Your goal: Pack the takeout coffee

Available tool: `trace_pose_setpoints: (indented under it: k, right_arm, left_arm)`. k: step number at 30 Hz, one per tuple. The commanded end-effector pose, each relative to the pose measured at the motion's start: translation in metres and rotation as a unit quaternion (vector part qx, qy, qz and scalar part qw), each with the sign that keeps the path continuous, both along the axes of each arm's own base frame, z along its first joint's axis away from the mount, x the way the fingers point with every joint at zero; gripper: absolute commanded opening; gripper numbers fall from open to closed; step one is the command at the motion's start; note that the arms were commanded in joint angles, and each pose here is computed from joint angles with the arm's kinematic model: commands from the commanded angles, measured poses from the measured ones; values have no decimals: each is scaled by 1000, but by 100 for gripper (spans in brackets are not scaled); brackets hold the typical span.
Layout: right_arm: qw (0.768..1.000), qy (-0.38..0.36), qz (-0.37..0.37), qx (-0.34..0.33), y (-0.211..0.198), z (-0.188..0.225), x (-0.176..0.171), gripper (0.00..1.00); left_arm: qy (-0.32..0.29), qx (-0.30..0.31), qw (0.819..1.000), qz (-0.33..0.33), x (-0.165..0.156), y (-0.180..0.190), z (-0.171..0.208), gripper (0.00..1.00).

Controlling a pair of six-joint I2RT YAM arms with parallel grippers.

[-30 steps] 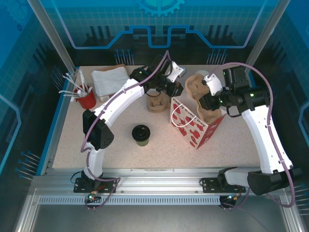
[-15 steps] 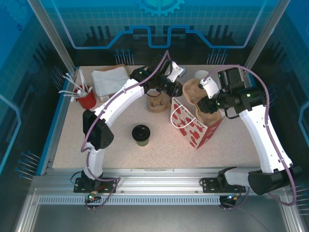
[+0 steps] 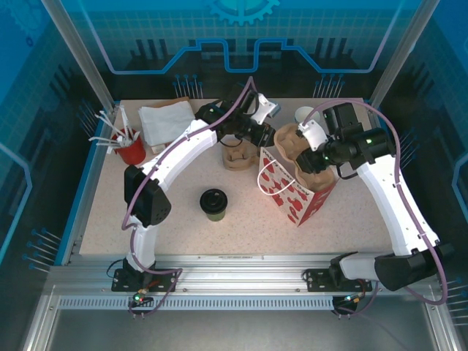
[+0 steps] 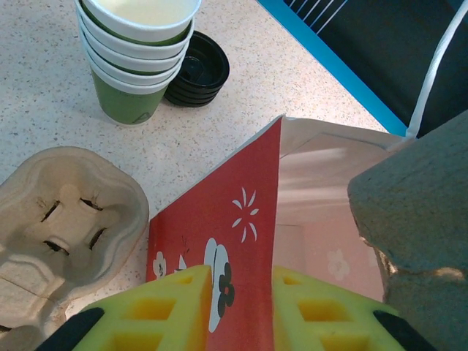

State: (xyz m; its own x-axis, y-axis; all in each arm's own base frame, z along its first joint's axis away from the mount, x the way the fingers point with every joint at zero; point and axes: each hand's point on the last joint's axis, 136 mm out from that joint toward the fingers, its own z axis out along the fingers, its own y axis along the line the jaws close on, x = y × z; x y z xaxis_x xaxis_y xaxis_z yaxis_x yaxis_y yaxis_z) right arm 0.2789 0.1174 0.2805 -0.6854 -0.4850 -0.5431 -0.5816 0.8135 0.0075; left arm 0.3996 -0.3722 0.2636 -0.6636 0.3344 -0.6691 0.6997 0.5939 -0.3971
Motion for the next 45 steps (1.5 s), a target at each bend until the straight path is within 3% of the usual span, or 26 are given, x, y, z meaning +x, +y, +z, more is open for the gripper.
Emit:
trace_pose_setpoints:
  k: [1,27,45]
  right_arm:
    - [1000,25,2,-16,-1,-11,-9,33]
    - [999,43,6,-26,0,-19,-13,32]
    - [996,50,16,-70,1,-24,-14,32]
  left_arm:
    - [-9,-22,1000,3,-5,8,23,28]
    - [-10,-29,999,18,0,23,28,34]
    - [-5,-29,999,18,3,22,23,36]
